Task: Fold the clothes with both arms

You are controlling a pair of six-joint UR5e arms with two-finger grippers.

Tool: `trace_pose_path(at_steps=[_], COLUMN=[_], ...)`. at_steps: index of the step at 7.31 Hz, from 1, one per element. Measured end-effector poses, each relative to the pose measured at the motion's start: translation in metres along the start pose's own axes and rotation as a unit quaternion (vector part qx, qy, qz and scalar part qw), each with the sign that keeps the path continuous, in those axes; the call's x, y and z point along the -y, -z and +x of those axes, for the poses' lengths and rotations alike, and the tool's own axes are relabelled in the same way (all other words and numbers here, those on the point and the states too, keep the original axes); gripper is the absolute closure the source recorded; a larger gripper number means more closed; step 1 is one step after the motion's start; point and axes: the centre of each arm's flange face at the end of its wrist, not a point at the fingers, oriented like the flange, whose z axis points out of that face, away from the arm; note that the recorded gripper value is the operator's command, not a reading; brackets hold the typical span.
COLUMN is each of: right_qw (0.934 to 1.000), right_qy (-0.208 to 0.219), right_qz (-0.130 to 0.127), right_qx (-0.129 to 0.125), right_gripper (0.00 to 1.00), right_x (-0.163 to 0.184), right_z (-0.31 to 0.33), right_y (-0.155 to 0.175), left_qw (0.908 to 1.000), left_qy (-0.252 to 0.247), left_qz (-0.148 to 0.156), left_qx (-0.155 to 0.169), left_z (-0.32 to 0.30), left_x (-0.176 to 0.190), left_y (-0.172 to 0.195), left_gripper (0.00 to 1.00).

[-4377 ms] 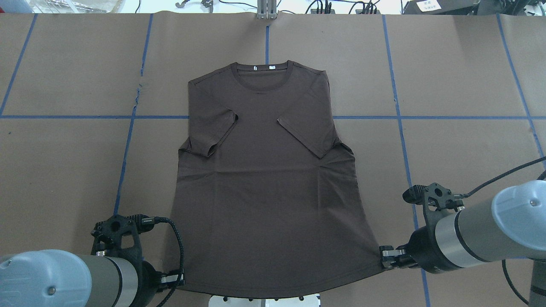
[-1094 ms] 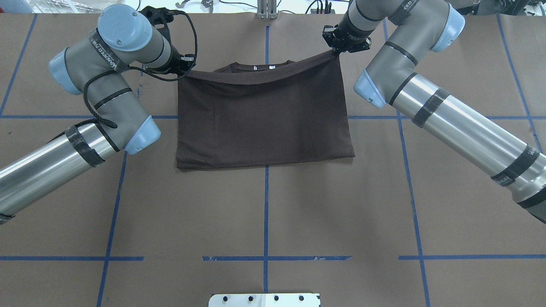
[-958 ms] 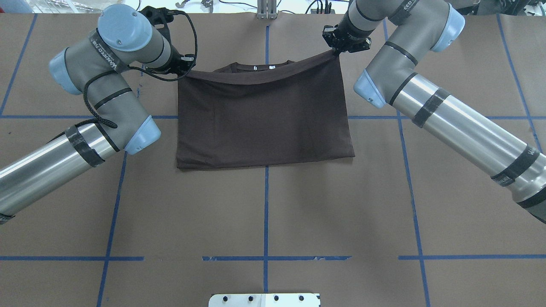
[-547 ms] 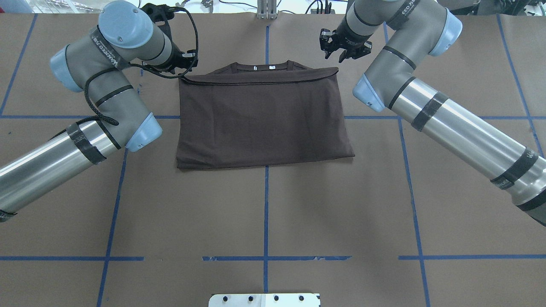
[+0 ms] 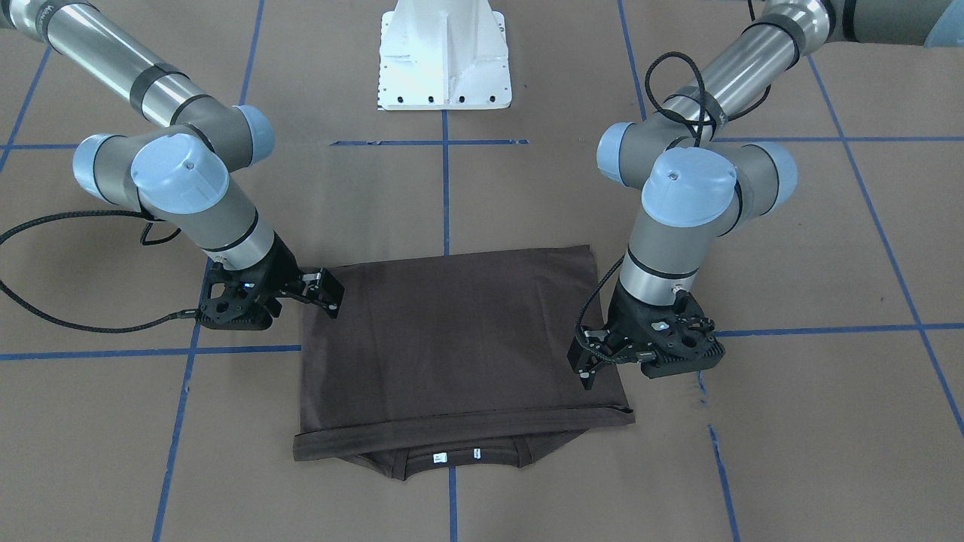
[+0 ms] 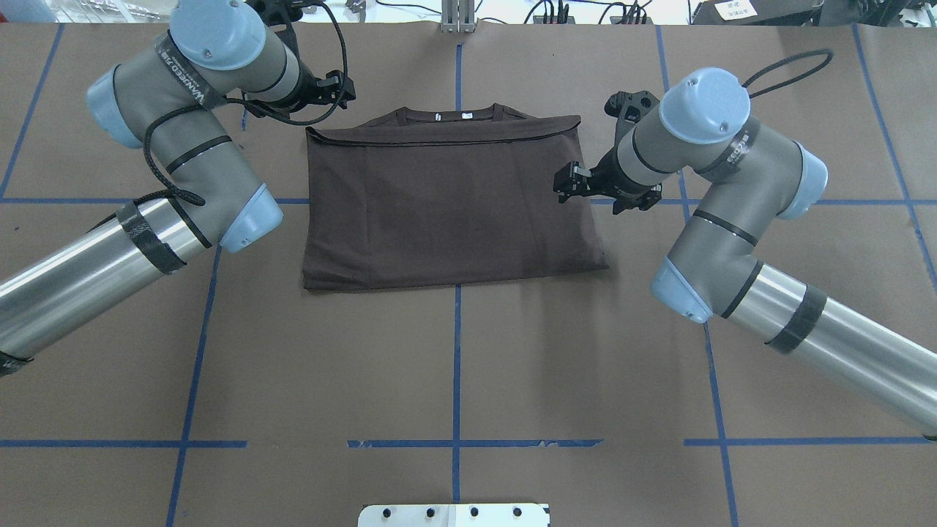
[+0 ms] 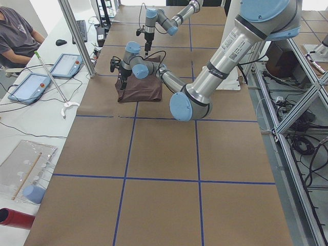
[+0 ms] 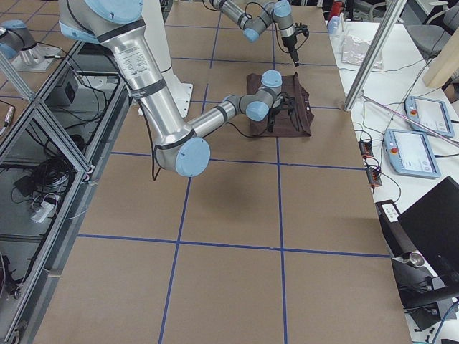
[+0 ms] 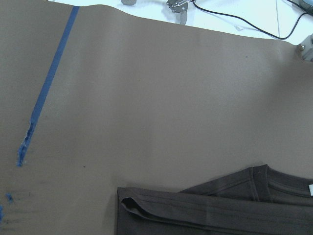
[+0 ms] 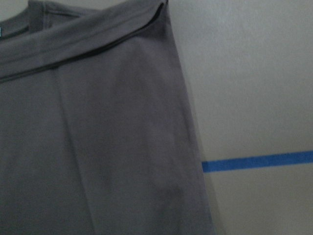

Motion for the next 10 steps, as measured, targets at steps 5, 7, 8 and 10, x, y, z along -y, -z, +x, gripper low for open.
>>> trace_pose_path(at_steps=[5, 7, 8, 10], right_qw=[0.9994, 0.9990, 0.9987, 0.9981], right_qy=[0.010, 0.013, 0.015, 0.019], right_qz=[-0.031, -0.039, -0.045, -0.057], right_qx=[-0.014, -0.017, -0.017, -0.014], right_gripper=[0.01, 0.26, 0.86, 1.00], right_x=[-0.041, -0.049, -0.052, -0.056], right_z=[0.021, 0.023, 0.024, 0.027], right_y=[-0.023, -0.029, -0.030, -0.032], left_qw=[1.0000, 1.0000, 1.0000, 0.9999], left_qy=[-0.004, -0.005, -0.006, -0.008], left_qz=[0.001, 0.002, 0.002, 0.003], left_qx=[-0.005, -0.006, -0.007, -0.010], left_z=[0.001, 0.002, 0.002, 0.004], left_x=[-0.002, -0.002, -0.002, -0.002], left_y=[0.005, 0.006, 0.008, 0.012], left_gripper=[0.00, 0.00, 0.00, 0.00])
